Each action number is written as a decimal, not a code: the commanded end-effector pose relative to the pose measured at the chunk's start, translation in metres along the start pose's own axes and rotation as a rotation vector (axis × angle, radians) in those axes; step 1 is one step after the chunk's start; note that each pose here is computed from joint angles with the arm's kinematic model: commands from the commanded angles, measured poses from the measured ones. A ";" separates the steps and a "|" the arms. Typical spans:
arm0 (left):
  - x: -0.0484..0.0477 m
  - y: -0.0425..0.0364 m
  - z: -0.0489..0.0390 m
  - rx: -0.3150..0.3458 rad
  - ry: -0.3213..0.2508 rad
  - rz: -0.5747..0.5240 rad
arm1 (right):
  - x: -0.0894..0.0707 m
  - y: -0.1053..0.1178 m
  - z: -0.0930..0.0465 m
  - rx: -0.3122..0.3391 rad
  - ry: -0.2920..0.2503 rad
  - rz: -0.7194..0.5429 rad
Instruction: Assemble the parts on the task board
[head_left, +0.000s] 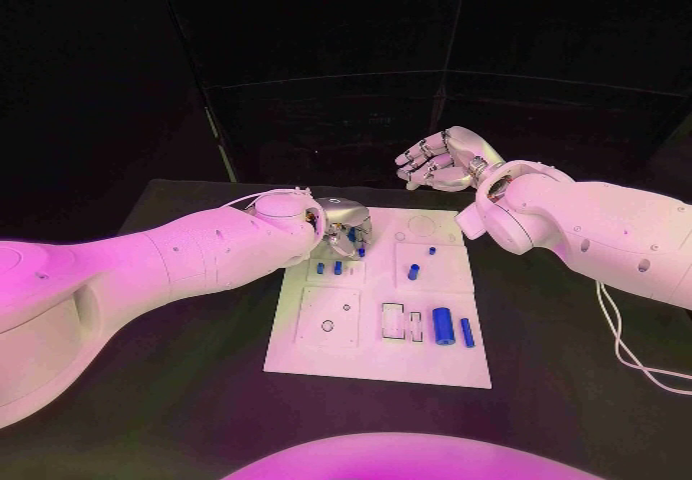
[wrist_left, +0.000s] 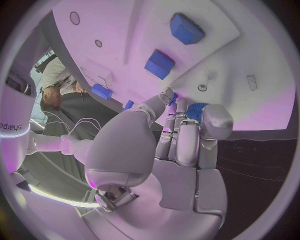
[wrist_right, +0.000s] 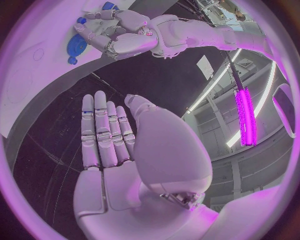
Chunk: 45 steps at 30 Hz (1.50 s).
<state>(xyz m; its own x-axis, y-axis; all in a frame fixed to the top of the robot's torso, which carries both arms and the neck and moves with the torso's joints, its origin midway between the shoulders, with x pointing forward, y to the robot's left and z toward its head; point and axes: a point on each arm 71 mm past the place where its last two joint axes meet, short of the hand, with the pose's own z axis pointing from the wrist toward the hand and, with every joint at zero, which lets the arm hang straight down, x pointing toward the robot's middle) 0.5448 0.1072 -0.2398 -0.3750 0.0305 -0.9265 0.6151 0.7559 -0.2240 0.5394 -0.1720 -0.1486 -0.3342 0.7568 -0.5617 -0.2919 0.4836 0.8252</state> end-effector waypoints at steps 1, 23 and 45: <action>0.0024 0.0006 0.0008 -0.013 0.029 0.009 | -0.001 0.002 0.001 -0.011 -0.008 0.006; 0.0072 -0.0008 0.0048 -0.011 0.067 0.004 | 0.001 0.003 0.002 -0.013 -0.004 0.009; 0.0071 -0.0024 0.0032 0.023 0.014 0.004 | 0.002 0.004 0.002 -0.014 -0.003 0.010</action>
<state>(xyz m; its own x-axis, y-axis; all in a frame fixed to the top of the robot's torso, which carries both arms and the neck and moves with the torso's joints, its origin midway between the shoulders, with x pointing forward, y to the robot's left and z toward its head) 0.5467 0.1034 -0.2413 -0.3784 0.0321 -0.9251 0.6168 0.7540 -0.2261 0.5394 -0.1684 -0.1485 -0.3393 0.7589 -0.5559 -0.2916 0.4770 0.8291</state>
